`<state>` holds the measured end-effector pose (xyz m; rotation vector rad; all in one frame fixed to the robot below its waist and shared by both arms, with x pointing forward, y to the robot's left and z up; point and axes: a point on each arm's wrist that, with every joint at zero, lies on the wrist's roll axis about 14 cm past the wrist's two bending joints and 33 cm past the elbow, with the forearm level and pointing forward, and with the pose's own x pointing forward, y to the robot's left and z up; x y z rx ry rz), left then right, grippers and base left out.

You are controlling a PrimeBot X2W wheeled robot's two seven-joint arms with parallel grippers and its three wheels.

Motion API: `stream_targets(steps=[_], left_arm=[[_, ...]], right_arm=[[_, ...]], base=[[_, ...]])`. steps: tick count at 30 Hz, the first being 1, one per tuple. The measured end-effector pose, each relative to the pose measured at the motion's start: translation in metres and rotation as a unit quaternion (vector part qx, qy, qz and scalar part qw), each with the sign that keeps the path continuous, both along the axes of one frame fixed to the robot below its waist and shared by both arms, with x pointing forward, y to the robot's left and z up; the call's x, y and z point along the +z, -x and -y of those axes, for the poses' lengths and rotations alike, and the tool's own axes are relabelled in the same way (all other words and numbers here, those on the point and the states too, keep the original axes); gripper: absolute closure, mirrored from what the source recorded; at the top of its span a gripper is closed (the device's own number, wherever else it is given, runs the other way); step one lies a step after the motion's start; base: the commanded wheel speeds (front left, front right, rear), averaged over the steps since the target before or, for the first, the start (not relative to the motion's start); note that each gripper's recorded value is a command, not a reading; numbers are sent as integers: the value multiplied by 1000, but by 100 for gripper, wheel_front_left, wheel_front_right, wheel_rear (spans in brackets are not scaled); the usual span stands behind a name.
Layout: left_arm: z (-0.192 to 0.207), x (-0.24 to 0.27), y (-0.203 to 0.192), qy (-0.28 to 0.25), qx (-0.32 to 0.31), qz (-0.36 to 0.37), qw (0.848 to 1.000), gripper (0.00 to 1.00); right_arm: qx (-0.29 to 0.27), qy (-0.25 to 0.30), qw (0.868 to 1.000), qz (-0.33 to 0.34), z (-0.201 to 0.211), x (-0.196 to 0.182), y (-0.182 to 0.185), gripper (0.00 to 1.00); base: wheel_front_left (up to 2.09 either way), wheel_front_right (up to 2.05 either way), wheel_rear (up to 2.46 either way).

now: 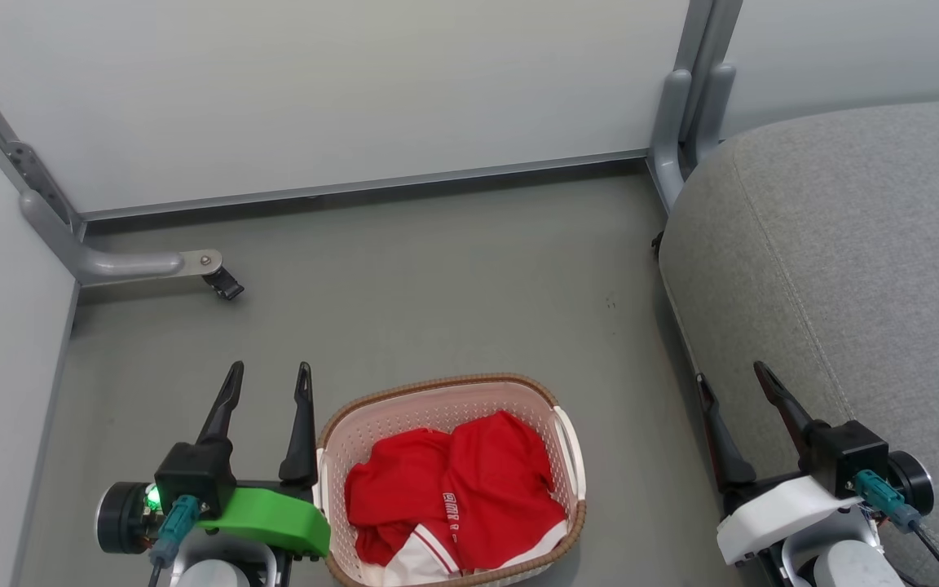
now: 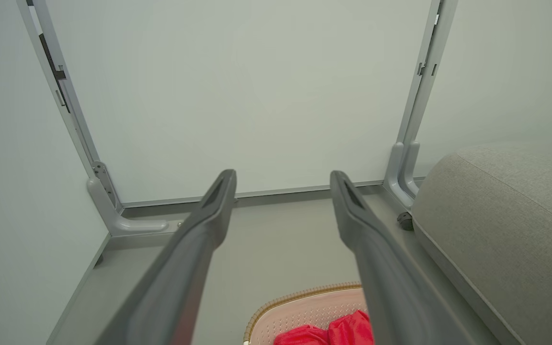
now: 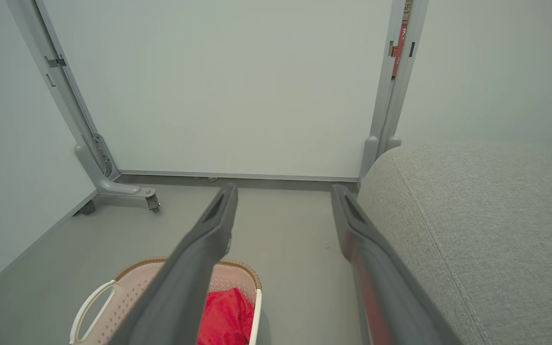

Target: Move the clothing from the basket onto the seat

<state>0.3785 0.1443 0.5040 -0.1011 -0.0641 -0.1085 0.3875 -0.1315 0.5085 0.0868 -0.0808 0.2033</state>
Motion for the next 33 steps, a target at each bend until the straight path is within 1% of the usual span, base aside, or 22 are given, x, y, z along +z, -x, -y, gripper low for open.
stream_targets(steps=[17,26,33], left_arm=[[10,-6,-9,3,-15,-9,1000,0],[35,-19,-28,-14,-62,-27,998,0],[59,-41,-49,-39,-113,-53,991,0]], right_arm=[[-6,-5,1000,0,4,0,-3,0],[-21,-6,1000,7,14,5,-7,0],[-42,-8,999,13,29,7,-13,0]], base=[[0,0,0],[0,0,0],[0,0,0]])
